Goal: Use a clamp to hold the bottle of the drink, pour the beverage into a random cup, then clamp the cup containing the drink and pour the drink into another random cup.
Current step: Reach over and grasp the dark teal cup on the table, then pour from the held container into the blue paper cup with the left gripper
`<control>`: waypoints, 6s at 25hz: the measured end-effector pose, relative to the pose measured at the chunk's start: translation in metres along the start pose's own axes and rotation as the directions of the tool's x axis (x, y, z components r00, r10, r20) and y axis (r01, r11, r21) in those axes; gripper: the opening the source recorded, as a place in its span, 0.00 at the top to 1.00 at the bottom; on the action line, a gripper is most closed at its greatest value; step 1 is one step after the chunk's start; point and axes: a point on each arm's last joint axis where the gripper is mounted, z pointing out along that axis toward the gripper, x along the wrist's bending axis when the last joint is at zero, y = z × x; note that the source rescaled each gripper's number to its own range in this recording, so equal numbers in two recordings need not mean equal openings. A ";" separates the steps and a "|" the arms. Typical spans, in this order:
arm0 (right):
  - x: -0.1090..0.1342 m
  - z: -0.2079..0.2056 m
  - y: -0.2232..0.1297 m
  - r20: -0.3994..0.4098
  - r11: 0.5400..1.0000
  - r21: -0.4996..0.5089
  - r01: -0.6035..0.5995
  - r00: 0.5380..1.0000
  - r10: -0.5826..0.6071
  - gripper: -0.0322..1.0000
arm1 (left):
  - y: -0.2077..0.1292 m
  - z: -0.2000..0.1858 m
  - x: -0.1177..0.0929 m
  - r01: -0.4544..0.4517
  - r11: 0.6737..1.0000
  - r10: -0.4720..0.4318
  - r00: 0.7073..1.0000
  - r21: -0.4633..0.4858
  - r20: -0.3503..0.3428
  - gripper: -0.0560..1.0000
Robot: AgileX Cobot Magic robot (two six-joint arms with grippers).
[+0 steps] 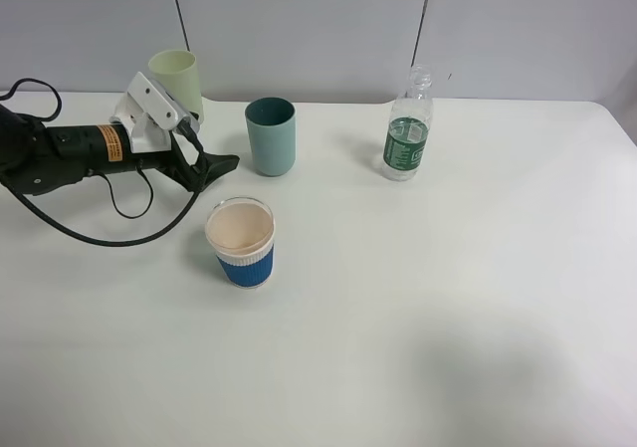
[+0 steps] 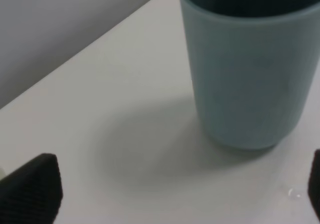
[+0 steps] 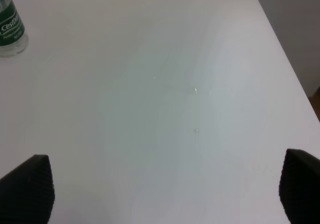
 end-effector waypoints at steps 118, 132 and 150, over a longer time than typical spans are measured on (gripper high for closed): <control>0.000 0.000 0.000 0.001 1.000 0.000 0.000 1.000 0.000 0.18 | 0.074 -0.082 -0.048 0.185 0.982 -0.179 0.875 -0.032 -0.450 0.93; 0.000 0.000 0.000 0.001 1.000 0.000 0.000 1.000 0.000 0.18 | 0.071 -0.099 -0.099 -0.051 0.976 0.154 0.846 0.210 -0.510 0.93; 0.000 0.000 0.000 0.001 1.000 0.000 0.000 1.000 0.000 0.18 | 0.080 -0.091 -0.146 -0.411 0.829 0.539 0.769 0.379 -0.343 0.93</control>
